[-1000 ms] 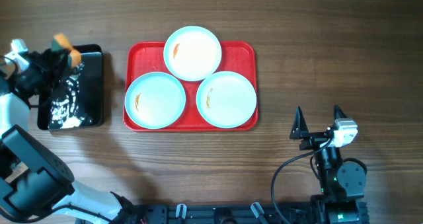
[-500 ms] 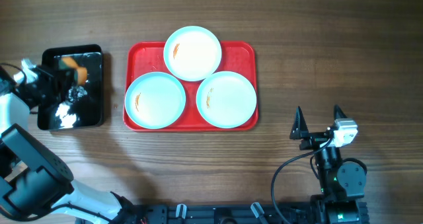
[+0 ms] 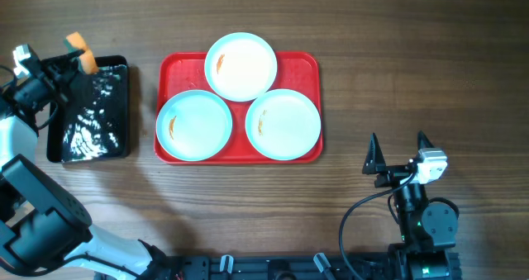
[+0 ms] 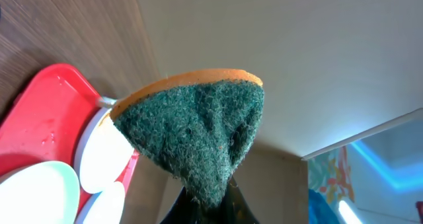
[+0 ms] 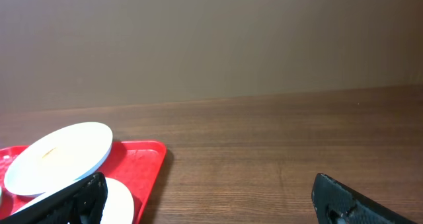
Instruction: Clean dirty plates on tray and stack at the side
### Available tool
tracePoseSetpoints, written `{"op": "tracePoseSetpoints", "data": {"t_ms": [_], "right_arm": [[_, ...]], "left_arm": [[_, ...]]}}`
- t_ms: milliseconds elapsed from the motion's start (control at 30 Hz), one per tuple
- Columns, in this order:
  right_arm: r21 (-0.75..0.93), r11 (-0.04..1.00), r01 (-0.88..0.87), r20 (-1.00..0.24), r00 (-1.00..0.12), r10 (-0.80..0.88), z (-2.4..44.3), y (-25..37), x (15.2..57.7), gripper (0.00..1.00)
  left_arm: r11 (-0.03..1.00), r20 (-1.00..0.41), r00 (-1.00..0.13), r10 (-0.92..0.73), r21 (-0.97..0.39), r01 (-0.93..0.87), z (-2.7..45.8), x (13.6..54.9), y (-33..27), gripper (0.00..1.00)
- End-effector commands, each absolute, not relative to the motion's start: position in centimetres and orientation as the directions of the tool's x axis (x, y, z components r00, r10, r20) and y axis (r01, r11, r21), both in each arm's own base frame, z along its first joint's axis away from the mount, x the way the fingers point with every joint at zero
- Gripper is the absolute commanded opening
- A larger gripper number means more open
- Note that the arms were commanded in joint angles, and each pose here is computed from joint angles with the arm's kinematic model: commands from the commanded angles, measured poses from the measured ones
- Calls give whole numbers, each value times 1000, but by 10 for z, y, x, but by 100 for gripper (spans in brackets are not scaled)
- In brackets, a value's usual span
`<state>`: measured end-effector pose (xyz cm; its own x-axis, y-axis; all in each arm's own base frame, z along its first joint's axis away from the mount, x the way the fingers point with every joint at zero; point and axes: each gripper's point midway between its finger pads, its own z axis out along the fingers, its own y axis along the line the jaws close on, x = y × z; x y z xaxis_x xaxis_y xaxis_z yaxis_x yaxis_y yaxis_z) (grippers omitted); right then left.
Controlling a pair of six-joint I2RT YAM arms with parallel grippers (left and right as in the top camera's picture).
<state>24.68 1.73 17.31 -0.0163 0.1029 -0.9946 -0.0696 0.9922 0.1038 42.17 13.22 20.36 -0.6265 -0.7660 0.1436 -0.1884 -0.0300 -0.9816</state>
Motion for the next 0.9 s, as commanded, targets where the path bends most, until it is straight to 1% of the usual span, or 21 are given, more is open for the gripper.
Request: {"op": "tracePoseSetpoints", "data": {"t_ms": [0, 133, 233, 467, 667, 867], "right_arm": [[111, 991, -75, -994, -9, 111, 175, 18, 247, 100], [111, 991, -75, -994, -9, 111, 175, 18, 247, 100], [111, 991, -75, -994, -9, 111, 175, 18, 247, 100], [111, 991, -75, -994, -9, 111, 175, 18, 247, 100], [112, 991, -75, -994, -9, 111, 175, 18, 247, 100], [111, 991, -75, -994, -9, 111, 175, 18, 247, 100]], "left_arm": [[-48, 157, -643, -749, -982, -184, 208, 420, 130, 4], [-47, 169, -615, -770, -977, -209, 203, 423, 134, 4], [-66, 203, -588, -783, -967, -246, 198, 423, 137, 4], [-97, 227, -541, -810, -961, -257, 196, 414, 158, 4], [-175, 319, -478, -818, -931, -321, 187, 401, 173, 4], [-182, 325, -471, -820, -928, -324, 186, 399, 175, 4]]}}
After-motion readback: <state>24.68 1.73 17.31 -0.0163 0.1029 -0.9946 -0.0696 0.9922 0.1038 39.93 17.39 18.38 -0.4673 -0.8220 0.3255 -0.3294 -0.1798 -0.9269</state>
